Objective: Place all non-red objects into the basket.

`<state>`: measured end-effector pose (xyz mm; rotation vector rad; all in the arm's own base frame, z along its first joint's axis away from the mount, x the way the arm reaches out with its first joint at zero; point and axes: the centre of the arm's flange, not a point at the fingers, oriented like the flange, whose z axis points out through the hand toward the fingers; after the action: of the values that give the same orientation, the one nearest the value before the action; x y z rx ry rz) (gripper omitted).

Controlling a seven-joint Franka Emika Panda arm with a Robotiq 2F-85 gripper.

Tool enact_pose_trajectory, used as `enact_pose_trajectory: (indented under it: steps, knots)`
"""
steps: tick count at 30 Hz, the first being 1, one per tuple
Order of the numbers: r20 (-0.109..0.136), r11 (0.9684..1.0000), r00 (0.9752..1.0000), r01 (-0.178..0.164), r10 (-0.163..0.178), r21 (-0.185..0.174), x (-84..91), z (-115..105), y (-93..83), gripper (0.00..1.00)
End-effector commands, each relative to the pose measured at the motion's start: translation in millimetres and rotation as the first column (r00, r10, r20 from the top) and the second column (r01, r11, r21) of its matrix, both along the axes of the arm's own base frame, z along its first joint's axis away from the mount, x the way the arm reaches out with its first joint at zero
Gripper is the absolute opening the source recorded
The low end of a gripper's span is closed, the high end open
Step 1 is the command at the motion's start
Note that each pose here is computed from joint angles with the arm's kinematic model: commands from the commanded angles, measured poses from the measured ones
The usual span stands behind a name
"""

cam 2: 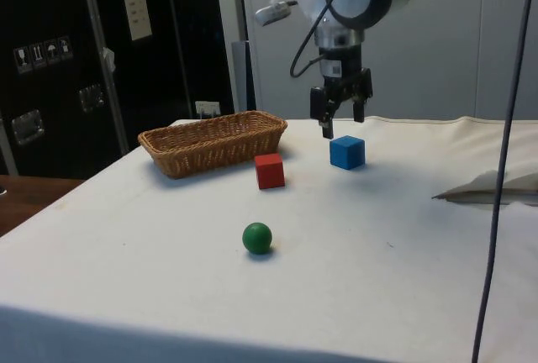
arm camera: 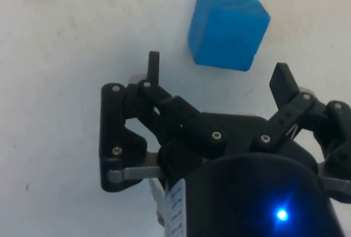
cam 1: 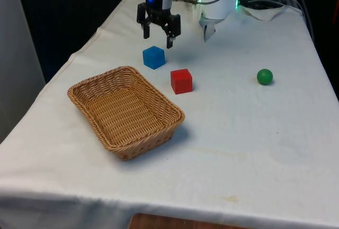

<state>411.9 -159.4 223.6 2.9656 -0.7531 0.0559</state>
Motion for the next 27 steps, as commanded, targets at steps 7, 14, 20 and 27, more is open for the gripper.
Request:
enact_pose_trajectory:
  steps: [7,14,20,27]
  knots:
    - [0.004,0.9999,1.0,0.005,-0.005,0.013,-2.8,-2.6,-14.1,1.0]
    - [-0.004,0.9998,0.9999,0.015,-0.015,0.011,-2.7,-9.5,-23.3,1.0]
    - [-0.006,0.9996,0.9996,0.027,-0.027,0.011,-3.0,-12.4,-22.1,1.0]
    - [-0.012,0.9982,0.9984,0.056,-0.056,0.023,-4.8,-18.2,-17.8,1.0]
